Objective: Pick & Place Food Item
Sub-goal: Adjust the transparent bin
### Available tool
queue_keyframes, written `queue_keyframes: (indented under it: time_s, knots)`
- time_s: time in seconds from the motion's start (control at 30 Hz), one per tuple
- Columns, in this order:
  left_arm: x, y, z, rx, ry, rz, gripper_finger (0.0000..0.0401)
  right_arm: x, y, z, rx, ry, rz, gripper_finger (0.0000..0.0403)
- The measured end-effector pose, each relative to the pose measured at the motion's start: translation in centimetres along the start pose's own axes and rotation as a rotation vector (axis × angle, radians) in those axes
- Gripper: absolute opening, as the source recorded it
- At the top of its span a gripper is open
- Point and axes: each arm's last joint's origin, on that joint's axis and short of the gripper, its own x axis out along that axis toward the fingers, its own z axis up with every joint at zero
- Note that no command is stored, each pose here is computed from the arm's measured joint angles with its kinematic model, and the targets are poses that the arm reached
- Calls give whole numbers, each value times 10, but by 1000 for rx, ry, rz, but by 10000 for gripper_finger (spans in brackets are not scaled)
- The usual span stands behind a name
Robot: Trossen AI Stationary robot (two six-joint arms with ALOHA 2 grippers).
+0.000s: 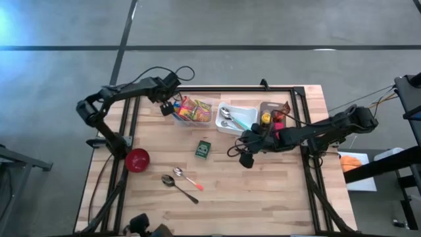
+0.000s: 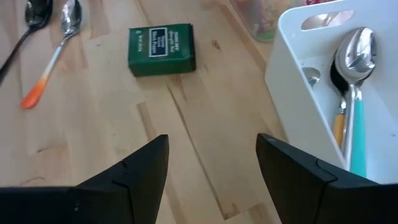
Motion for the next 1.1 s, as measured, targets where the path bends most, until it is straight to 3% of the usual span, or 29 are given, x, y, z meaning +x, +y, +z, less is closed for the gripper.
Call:
queue_keyframes:
  time_s: [0.27, 0.53, 0.73, 1.1]
  knots:
    - [21, -1, 12, 56, 43, -21, 299, -3, 8, -4, 4, 3, 26, 240]
    - [27, 7, 8, 104, 63, -49, 299, -6, 16, -8, 1, 6, 50, 240]
    - [22, 7, 2, 166, 93, -71, 299, -8, 21, -11, -5, 8, 66, 240]
    - [-12, 21, -6, 117, -42, -56, 299, -9, 22, -11, 33, 11, 68, 240]
